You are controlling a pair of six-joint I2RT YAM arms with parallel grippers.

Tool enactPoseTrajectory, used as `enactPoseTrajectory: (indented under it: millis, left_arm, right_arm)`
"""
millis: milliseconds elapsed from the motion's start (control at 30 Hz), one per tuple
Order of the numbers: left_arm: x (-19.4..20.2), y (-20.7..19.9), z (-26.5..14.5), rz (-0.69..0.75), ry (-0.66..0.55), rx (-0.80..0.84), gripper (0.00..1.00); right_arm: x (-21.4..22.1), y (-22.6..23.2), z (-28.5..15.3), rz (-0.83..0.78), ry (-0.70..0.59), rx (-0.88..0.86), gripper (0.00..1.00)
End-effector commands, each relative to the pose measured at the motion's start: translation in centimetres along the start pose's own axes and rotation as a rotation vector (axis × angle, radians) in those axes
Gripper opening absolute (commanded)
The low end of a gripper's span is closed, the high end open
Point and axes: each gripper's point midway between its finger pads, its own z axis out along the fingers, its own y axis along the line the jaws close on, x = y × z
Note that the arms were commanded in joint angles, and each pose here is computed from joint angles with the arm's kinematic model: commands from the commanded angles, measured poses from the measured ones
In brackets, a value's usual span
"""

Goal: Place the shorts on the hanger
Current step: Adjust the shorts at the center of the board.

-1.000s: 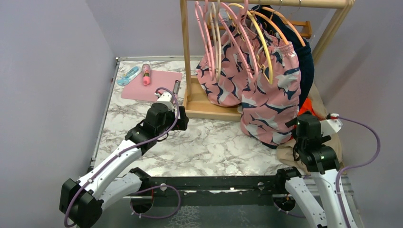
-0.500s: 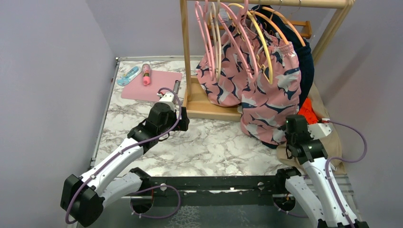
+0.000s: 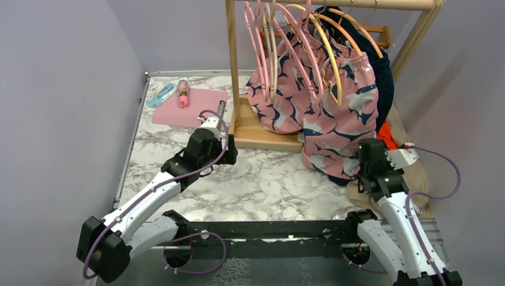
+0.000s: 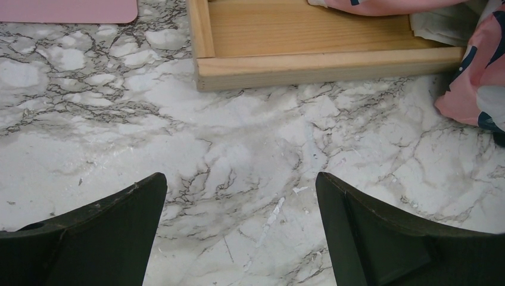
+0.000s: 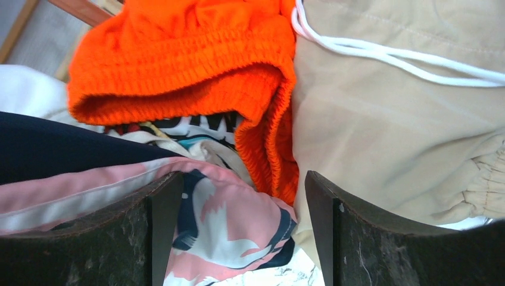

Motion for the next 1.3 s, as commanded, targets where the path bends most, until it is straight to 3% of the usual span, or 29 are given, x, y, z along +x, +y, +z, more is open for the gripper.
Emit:
enactPoseTrajectory:
  millis: [0,233,633,1100,1267]
  left_arm:
    - [0.1,-0.8,0.0,-0.007,0.001,0.033,0.98]
    - [0.3,-1.0,0.2,-0.013,0.013,0.046,0.98]
    - [0.6,-1.4,0.1,-0.002,0.018,0.058,0.98]
    - [0.7,-1.6,0.1,0.002,0.025,0.065,0.98]
    - [0.8,-1.7,0.2,0.003,0.028,0.075,0.98]
  right_arm:
    - [-4.2,1.1,-1.5,0.039,-0.109,-0.043,0.77]
    - [-5.6,-0.2,-2.3,0.024,-0.151,-0.013,0.78]
    - [-6.2,0.5,2.7,0.108,-0.132,0.038,0.76]
    - [-1.9,0.0,6.8,0.073,-0.047,0.041,0.77]
    - [-1.2,-0.1,7.5,0.045,-0.046,0.026,0.70]
